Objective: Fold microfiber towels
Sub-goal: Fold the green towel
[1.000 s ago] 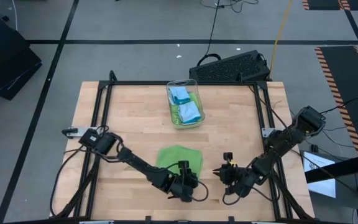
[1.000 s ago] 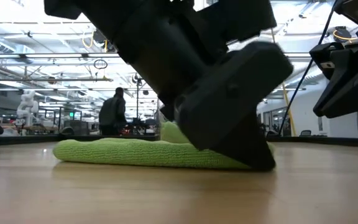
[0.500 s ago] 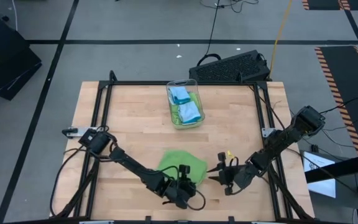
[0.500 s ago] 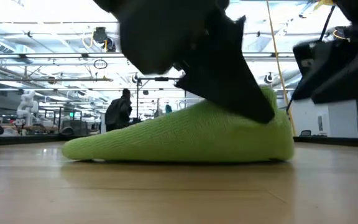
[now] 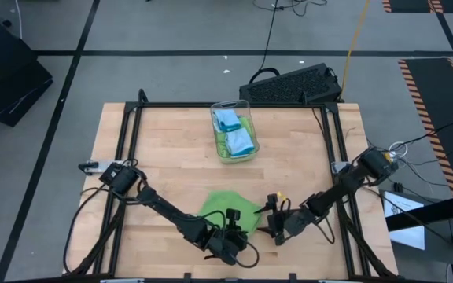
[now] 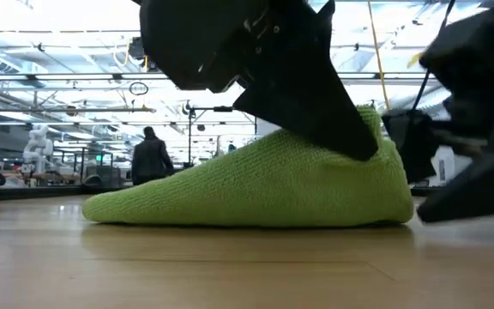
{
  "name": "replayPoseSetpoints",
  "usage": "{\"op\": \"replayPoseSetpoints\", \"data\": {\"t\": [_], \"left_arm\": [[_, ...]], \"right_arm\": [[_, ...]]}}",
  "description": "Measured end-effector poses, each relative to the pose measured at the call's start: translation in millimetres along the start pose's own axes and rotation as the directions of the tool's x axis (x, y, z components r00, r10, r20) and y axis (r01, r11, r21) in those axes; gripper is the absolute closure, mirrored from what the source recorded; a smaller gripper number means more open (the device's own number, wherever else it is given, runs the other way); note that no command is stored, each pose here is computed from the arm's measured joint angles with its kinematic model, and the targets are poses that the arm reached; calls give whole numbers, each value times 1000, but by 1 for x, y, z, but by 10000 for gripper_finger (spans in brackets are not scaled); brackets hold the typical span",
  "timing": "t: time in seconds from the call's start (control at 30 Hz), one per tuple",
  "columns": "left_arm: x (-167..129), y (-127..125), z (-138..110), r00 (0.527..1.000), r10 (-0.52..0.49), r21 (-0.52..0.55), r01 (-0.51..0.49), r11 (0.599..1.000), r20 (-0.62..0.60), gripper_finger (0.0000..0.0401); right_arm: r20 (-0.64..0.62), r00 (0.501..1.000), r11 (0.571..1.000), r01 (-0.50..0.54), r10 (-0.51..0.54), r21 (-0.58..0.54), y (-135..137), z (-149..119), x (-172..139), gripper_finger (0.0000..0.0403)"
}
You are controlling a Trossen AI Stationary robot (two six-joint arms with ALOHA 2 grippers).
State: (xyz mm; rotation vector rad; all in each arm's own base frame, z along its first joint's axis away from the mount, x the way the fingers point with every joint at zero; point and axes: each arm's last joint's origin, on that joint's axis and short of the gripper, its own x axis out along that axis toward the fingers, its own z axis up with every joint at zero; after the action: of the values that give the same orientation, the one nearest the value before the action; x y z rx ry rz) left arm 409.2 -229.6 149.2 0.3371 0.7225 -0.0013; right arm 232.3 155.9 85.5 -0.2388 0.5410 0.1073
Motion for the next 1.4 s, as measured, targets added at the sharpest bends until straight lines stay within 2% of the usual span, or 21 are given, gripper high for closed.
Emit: {"op": "replayPoseSetpoints", "data": {"t": [0.17, 0.3, 0.4, 0.53, 0.6, 0.67, 0.77, 0.9, 1.07, 1.17, 1.3, 1.4], "left_arm": [[0, 0, 0, 1000, 11, 5, -11, 1000, 2, 394], [0, 0, 0, 1000, 14, 4, -14, 1000, 4, 387], [-1, -1, 0, 1000, 15, 6, -15, 1000, 4, 386], [-4, -1, 2, 1000, 13, 7, -13, 1000, 8, 395], [-8, 1, 7, 999, 16, -12, -16, 1000, 31, 389], [-18, 2, 14, 998, 18, -25, -17, 1000, 64, 385], [-36, 1, 25, 993, 17, -37, -13, 999, 115, 391], [-60, -1, 39, 981, 16, -62, -4, 998, 195, 392], [-97, -2, 65, 923, 6, -167, 63, 984, 384, 384], [-120, -10, 71, 901, 31, -178, 51, 983, 433, 394], [-142, -24, 65, 905, 103, -176, -32, 984, 413, 387], [-145, -30, 54, 922, 174, -203, -108, 973, 346, 382]], "right_arm": [[-16, 996, 996, 92, -92, 1, -1, -10, 8, 142], [-12, 995, 995, 104, -104, 8, 0, -12, 10, 177], [-23, 994, 994, 103, -103, 17, 0, -14, 10, 227], [-29, 995, 995, 95, -94, 31, -1, -12, 8, 321], [-18, 998, 995, 57, -56, 79, -4, -4, 4, 369], [14, 999, 991, 29, -31, 128, -5, 12, -4, 392], [40, 999, 978, -20, 12, 208, -3, 41, -22, 387], [25, 998, 965, -56, 52, 258, 0, 81, -50, 391], [18, 996, 926, -87, 86, 367, 5, 142, -81, 397], [42, 988, 896, -152, 148, 416, 17, 170, -94, 396], [105, 965, 876, -264, 242, 404, 30, 198, -109, 395], [106, 965, 884, -263, 240, 388, 35, 199, -107, 395]]}}
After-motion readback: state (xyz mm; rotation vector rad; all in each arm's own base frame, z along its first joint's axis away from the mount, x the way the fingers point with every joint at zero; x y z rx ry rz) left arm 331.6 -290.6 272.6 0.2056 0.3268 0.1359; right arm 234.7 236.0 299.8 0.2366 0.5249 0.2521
